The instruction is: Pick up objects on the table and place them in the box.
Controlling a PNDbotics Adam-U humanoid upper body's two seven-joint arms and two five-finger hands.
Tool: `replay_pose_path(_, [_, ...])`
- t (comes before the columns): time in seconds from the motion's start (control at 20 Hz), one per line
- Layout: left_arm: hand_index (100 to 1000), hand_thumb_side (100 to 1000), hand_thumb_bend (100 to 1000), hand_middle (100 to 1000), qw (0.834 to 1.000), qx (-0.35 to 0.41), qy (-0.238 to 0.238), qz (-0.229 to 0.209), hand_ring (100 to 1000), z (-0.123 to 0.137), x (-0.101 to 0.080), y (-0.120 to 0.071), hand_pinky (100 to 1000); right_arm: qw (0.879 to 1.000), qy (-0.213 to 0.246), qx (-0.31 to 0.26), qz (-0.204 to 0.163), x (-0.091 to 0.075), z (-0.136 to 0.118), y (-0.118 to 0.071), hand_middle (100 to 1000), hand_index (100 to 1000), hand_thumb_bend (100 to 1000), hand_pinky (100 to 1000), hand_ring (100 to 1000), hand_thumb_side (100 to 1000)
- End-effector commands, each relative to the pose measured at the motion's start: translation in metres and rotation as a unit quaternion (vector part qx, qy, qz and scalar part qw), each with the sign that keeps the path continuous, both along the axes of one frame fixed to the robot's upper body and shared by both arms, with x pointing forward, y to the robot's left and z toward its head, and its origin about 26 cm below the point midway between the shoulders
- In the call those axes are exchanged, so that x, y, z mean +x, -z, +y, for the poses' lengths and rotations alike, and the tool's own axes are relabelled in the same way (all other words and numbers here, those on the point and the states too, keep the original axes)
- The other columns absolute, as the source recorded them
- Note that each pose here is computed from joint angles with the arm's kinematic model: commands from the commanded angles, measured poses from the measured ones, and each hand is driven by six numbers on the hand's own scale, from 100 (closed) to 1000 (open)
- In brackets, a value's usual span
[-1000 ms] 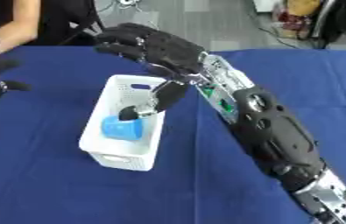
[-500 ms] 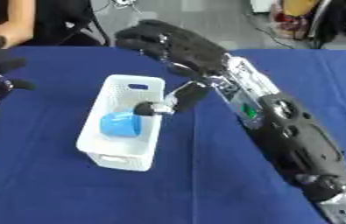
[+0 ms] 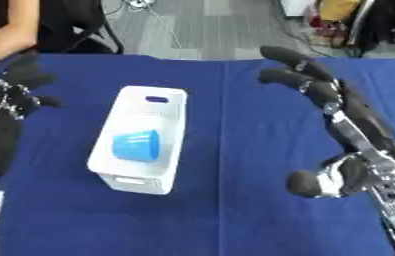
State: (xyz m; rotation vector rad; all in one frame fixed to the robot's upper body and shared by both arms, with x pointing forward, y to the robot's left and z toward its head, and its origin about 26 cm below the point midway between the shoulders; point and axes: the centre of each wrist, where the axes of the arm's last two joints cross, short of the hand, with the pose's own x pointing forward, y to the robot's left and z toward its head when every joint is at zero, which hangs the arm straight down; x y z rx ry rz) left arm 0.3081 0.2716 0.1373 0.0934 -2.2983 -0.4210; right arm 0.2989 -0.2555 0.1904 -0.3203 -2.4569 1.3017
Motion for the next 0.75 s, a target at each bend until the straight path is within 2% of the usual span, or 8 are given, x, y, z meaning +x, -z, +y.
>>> replay_pose_path(0.05, [886, 959, 1000, 980, 1.0, 0.012, -0.006, -0.011, 847, 0.005, -0.001, -0.006, 647, 1.0, 0.014, 0.024, -0.001, -0.009, -0.012, 0.004, 987, 910, 660, 764, 762, 985])
replay_pose_path(0.25, [885, 962, 1000, 979, 1.0, 0.01, -0.009, -0.012, 847, 0.005, -0.001, -0.007, 647, 0.995, 0.069, 0.069, 0.036, -0.019, -0.02, 0.032, 985, 887, 611, 721, 720, 1000])
replay_pose_path(0.4, [887, 1000, 1000, 981, 1.0, 0.009, -0.011, -0.012, 848, 0.005, -0.001, -0.006, 647, 0.983, 0.099, 0.133, 0.076, -0.027, -0.019, 0.051, 991, 865, 544, 672, 668, 999])
replay_pose_path(0.55, [887, 1000, 1000, 981, 1.0, 0.007, -0.012, -0.01, 847, 0.005, -0.002, -0.005, 646, 0.97, 0.105, 0.186, 0.115, -0.033, -0.018, 0.064, 969, 845, 513, 639, 626, 975])
replay_pose_path(0.65, [888, 1000, 1000, 982, 1.0, 0.007, -0.014, -0.008, 847, 0.006, -0.002, -0.004, 646, 0.963, 0.107, 0.212, 0.126, -0.035, -0.018, 0.068, 962, 841, 513, 632, 618, 974])
replay_pose_path(0.75, [889, 1000, 1000, 983, 1.0, 0.007, -0.013, -0.006, 847, 0.005, -0.002, -0.003, 644, 0.962, 0.105, 0.217, 0.128, -0.035, -0.018, 0.069, 957, 836, 510, 630, 616, 971])
